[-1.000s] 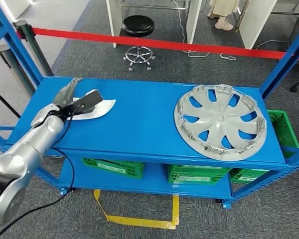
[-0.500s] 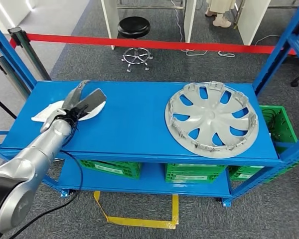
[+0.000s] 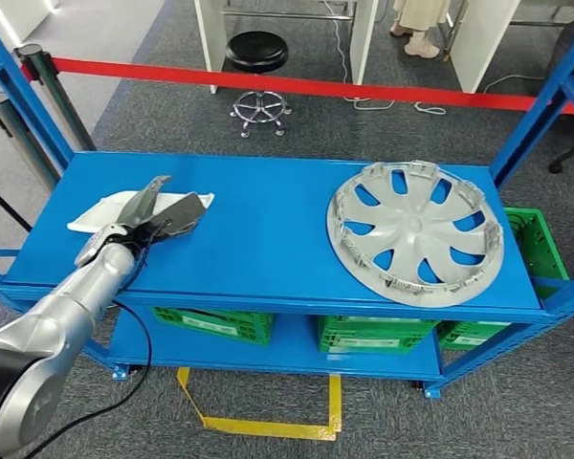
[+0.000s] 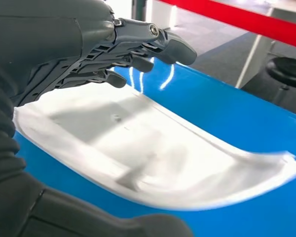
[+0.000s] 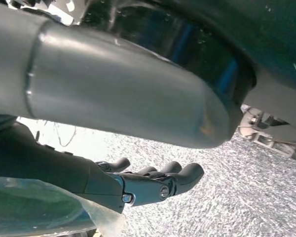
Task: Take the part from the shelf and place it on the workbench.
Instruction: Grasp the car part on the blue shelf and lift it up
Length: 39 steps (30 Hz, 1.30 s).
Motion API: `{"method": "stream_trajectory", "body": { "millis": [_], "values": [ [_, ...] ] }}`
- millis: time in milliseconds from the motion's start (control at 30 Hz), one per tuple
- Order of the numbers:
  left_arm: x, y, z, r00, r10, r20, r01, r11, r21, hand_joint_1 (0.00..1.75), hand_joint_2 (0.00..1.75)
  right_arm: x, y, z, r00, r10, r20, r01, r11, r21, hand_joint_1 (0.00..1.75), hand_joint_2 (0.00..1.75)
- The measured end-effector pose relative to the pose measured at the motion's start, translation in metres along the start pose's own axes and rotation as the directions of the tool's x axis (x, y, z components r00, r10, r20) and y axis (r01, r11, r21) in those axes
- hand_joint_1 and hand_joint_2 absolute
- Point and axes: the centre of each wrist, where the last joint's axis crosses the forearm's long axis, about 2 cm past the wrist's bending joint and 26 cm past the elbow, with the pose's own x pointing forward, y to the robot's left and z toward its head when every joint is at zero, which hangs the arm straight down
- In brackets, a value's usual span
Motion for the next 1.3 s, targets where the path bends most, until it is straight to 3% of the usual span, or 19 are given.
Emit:
{"method": "stream_trajectory", "body": {
  "millis": [633,733,900,1300],
  "values": [
    [-0.012,0.005,0.003,0.979,-0.185,-0.085,0.187,0.982,0.021,0.00,1.75,-0.002,-0.002,0.000,1.000,-0.008,-0.005,0.008,1.000,-0.014,0.00,0.00],
    [-0.011,0.004,0.002,0.940,-0.314,-0.135,0.315,0.949,-0.013,0.00,1.75,-0.002,-0.002,0.000,1.000,0.001,-0.012,-0.001,1.000,-0.015,0.00,0.00],
    [-0.002,0.008,-0.002,0.801,-0.556,-0.222,0.564,0.825,-0.030,0.00,1.75,-0.001,-0.002,0.000,1.000,0.014,-0.007,-0.014,1.000,-0.021,0.00,0.00],
    [-0.004,0.002,0.000,0.732,-0.637,-0.244,0.639,0.765,-0.079,0.00,1.75,-0.001,-0.002,0.000,1.000,0.020,-0.008,-0.021,1.000,-0.023,0.00,0.00]
  ]
}}
